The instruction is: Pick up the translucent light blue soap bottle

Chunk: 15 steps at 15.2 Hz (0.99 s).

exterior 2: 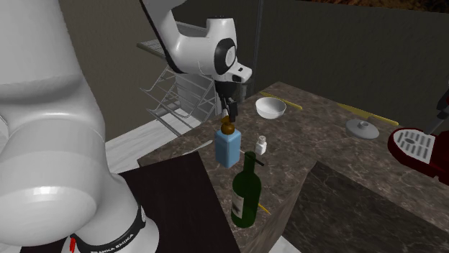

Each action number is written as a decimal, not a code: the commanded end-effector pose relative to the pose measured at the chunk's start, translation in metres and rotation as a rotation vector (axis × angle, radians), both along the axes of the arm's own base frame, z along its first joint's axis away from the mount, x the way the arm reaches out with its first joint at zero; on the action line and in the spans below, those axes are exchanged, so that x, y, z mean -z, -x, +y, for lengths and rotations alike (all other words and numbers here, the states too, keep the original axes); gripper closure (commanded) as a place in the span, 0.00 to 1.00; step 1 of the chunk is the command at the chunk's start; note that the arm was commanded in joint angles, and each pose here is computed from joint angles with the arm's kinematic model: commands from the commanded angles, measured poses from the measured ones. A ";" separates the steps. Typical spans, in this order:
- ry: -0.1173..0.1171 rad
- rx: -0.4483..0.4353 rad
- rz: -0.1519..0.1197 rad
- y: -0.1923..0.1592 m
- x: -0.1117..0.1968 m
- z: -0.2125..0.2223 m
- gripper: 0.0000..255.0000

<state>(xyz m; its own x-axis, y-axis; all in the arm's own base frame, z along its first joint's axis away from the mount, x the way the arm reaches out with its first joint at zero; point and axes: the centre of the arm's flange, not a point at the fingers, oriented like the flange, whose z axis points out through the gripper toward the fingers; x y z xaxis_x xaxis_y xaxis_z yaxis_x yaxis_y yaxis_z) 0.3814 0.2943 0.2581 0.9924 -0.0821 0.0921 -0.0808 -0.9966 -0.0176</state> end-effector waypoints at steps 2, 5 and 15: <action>0.000 -0.001 0.000 0.000 0.018 0.000 0.00; 0.000 -0.001 0.000 0.000 0.031 0.000 0.00; 0.000 -0.001 -0.001 0.000 0.030 -0.001 1.00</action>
